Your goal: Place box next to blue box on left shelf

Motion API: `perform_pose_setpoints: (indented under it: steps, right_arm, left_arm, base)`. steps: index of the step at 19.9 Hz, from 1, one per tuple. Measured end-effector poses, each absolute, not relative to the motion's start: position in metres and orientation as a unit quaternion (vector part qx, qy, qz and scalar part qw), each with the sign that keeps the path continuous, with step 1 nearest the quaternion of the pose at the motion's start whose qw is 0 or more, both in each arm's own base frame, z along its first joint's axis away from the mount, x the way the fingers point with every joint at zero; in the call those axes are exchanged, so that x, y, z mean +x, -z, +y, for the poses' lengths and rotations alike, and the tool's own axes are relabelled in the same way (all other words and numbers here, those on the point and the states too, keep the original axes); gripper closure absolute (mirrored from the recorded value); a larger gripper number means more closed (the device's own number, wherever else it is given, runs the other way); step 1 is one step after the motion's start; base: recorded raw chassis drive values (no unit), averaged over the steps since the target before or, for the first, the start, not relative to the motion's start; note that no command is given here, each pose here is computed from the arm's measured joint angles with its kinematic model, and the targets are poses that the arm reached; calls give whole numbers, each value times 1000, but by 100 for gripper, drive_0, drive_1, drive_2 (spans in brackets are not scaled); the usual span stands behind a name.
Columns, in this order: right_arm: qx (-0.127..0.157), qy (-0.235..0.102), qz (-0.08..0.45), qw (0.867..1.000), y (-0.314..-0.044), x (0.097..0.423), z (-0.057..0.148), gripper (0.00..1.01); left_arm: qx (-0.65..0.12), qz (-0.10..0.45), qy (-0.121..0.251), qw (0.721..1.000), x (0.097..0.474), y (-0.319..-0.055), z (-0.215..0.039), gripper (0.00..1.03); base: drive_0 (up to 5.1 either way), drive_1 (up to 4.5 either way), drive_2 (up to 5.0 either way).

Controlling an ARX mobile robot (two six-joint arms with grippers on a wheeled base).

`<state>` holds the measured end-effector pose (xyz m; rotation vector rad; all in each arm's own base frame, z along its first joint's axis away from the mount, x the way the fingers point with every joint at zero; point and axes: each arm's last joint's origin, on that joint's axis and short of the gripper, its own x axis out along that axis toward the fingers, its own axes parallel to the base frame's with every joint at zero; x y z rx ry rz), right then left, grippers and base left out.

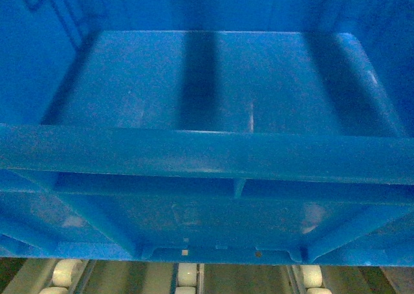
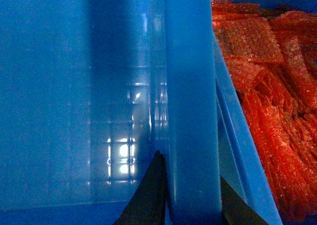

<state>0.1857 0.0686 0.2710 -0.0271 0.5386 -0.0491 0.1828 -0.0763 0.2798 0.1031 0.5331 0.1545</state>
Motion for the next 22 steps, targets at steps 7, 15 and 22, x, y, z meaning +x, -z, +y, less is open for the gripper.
perform_pose_setpoints:
  steps: [7,15,22]
  right_arm:
    - [-14,24,266,963,-271,186,69,90]
    - [-13,24,266,964,-271,186,69,90]
    - [-13,24,266,964,-271,186,69,90]
  left_arm:
    - [51,263,-76,960,183,-280,-76,90]
    - [51,263,-76,960,183,-280,-76,90]
    - [51,263,-76,960,183,-280,-76,90]
  base:
    - [0,0,0]
    - [0,0,0]
    - [0,0,0]
